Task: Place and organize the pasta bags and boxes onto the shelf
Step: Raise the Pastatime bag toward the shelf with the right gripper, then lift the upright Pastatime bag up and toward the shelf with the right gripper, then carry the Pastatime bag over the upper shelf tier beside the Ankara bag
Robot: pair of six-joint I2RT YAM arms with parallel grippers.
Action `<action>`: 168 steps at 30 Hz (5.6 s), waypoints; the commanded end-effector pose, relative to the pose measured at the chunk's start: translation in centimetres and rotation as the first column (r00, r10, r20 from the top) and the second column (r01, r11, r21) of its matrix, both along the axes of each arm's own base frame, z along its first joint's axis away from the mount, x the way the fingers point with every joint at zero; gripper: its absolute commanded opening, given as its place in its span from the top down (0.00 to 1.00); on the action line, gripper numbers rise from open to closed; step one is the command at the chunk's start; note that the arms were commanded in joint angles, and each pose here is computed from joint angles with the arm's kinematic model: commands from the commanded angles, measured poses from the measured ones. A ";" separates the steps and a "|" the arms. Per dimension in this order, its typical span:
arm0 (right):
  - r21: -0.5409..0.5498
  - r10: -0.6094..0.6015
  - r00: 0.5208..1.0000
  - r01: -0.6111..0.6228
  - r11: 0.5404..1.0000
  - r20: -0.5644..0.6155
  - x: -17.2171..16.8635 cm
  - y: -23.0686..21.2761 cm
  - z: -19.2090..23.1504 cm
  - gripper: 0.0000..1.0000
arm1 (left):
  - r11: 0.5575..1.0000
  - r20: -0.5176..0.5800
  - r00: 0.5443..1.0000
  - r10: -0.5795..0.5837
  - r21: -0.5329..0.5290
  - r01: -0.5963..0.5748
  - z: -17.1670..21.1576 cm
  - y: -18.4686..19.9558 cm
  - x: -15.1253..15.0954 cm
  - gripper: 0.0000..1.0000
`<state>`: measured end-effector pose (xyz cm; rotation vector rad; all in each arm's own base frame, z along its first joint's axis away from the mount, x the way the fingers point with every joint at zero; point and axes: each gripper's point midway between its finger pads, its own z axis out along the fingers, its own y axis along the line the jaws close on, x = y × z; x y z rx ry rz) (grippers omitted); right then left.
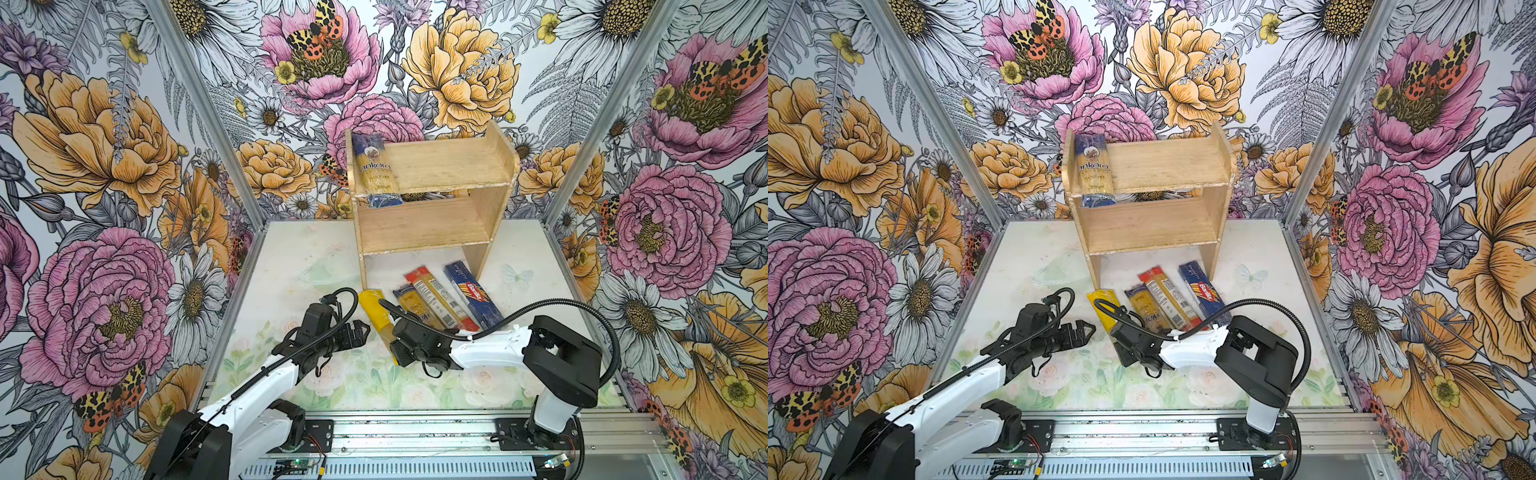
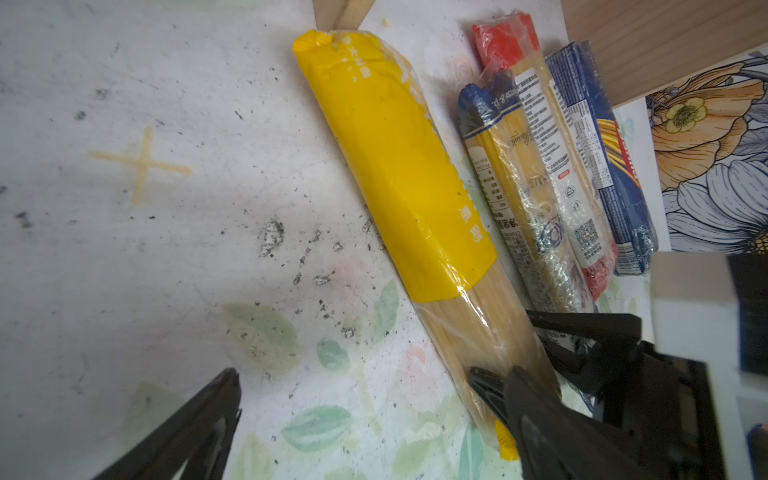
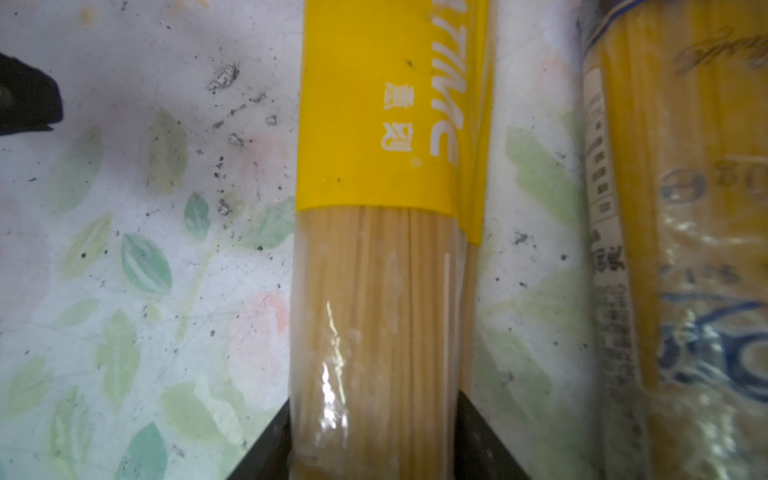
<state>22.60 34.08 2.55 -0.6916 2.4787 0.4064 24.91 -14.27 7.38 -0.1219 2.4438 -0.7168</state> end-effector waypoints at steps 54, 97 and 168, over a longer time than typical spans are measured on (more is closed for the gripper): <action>-0.282 -0.030 0.984 -0.021 0.959 -0.174 -4.0 -4.9 -8.4 0.58 | 1.000 0.043 0.999 0.029 -0.002 -0.028 1.0 1.5 -0.2 0.01; 0.141 -0.026 0.999 0.031 0.990 -0.038 -1.8 -6.0 14.1 1.00 | 1.000 0.044 0.999 0.026 -0.012 -0.026 1.2 1.4 0.0 0.01; 0.406 -0.337 0.677 0.062 0.912 0.654 4.0 -14.1 52.1 1.00 | 1.000 0.050 0.999 0.016 -0.020 -0.015 1.2 1.0 0.5 0.01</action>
